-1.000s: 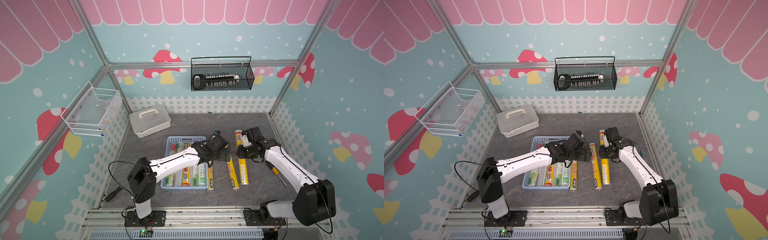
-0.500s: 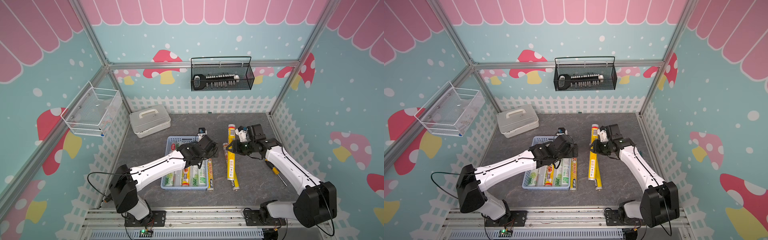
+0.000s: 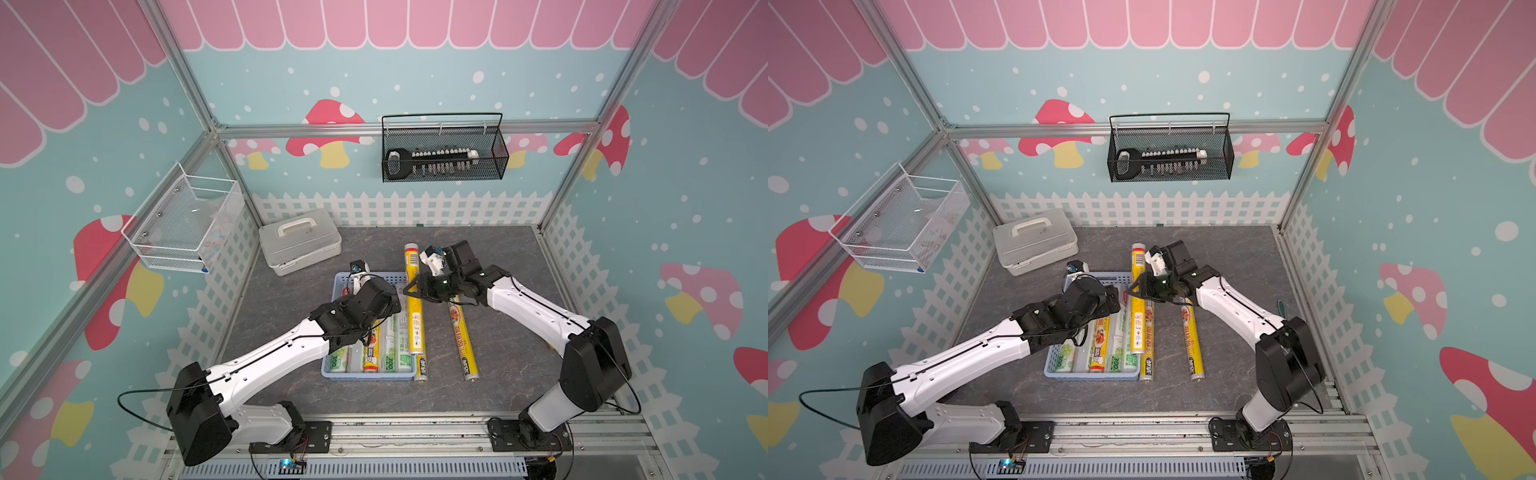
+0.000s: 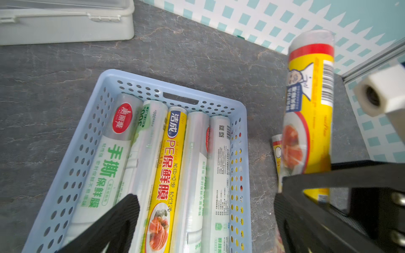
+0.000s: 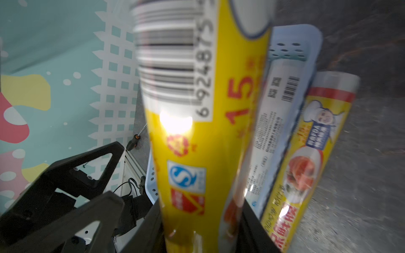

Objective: Put the plastic wrap into the basket
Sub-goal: Place the plastic wrap in the basket.

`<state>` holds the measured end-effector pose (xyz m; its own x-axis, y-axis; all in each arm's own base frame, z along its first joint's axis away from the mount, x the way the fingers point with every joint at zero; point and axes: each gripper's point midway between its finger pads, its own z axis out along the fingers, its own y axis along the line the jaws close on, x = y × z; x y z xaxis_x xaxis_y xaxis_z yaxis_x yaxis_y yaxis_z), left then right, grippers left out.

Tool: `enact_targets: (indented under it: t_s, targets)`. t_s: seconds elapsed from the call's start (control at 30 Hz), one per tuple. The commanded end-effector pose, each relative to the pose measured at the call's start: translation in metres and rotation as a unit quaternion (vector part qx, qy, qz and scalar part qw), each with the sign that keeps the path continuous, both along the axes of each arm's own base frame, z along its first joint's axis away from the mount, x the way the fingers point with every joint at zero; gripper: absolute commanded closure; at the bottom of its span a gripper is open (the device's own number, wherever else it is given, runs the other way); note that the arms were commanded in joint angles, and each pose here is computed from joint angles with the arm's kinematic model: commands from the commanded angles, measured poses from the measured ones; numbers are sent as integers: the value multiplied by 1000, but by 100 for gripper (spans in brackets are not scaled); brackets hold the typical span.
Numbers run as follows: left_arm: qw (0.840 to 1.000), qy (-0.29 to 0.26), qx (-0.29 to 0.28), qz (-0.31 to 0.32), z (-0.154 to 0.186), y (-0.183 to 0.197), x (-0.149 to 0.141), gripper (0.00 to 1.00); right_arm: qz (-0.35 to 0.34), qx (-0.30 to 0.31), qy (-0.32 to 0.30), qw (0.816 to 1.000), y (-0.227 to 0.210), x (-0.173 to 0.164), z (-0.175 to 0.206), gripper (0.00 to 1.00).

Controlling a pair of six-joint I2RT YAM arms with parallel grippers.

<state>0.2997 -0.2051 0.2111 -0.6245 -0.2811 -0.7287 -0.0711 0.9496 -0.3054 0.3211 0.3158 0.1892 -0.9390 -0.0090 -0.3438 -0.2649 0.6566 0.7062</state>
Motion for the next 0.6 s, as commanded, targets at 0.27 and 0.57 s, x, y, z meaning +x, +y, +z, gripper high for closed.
enact_targets:
  t_s: [0.27,0.57]
  targets:
    - [997,-20,23,68,-2,67,-24,1,14,18,31,999,88,-4,-18,79]
    - [995,-20,11,92,-6,92,-34,1,29,-3,81,996,126,-25,-57,79]
